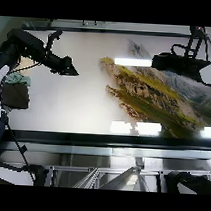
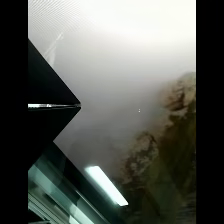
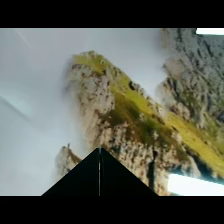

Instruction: Fold the shirts.

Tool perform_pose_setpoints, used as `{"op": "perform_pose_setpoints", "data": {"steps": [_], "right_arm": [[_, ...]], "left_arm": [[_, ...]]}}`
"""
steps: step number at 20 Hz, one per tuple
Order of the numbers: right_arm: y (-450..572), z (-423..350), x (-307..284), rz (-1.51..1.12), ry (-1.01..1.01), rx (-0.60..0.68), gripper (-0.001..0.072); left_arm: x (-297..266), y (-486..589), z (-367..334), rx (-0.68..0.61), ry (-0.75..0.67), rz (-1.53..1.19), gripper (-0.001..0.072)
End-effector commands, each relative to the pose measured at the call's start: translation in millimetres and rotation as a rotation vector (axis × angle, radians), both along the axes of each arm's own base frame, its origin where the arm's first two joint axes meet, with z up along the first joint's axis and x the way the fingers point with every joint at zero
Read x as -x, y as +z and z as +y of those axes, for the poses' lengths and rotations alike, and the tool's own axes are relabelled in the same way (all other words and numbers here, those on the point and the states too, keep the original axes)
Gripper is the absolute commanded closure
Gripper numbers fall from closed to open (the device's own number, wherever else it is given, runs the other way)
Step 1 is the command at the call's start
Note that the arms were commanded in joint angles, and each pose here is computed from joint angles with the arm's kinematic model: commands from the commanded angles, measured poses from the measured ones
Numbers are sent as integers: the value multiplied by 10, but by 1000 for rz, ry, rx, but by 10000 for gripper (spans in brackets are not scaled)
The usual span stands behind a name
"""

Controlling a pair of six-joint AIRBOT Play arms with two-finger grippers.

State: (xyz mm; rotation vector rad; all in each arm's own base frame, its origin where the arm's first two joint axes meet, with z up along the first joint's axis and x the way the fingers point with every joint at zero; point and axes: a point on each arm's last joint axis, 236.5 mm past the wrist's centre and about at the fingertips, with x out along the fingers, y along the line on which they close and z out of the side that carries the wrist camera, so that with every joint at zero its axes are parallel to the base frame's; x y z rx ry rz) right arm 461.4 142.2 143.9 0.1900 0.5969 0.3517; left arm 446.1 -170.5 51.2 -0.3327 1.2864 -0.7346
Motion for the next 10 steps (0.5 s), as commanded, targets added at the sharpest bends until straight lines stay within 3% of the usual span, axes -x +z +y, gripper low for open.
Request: {"op": "perform_pose_setpoints", "data": {"steps": [1,6,7,8,9,10], "right_arm": [[23,29,-8,1,-6,-33,693],[183,198,-21,11,-25,-215,693],[177,203,-15,15,-23,-215,693],[190,220,-12,19,-24,-233,694],[215,256,-3,27,-24,-268,694],[232,307,20,45,-19,-307,693]], "left_arm": [[-101,29,-26,12,28,-32,695],[-44,29,-202,12,-1,-31,687],[-31,27,-229,12,-7,-30,471],[-25,29,-239,12,-10,-30,192],[-28,33,-239,12,-8,-32,-13],[-29,40,-239,12,-10,-34,-7]]}}
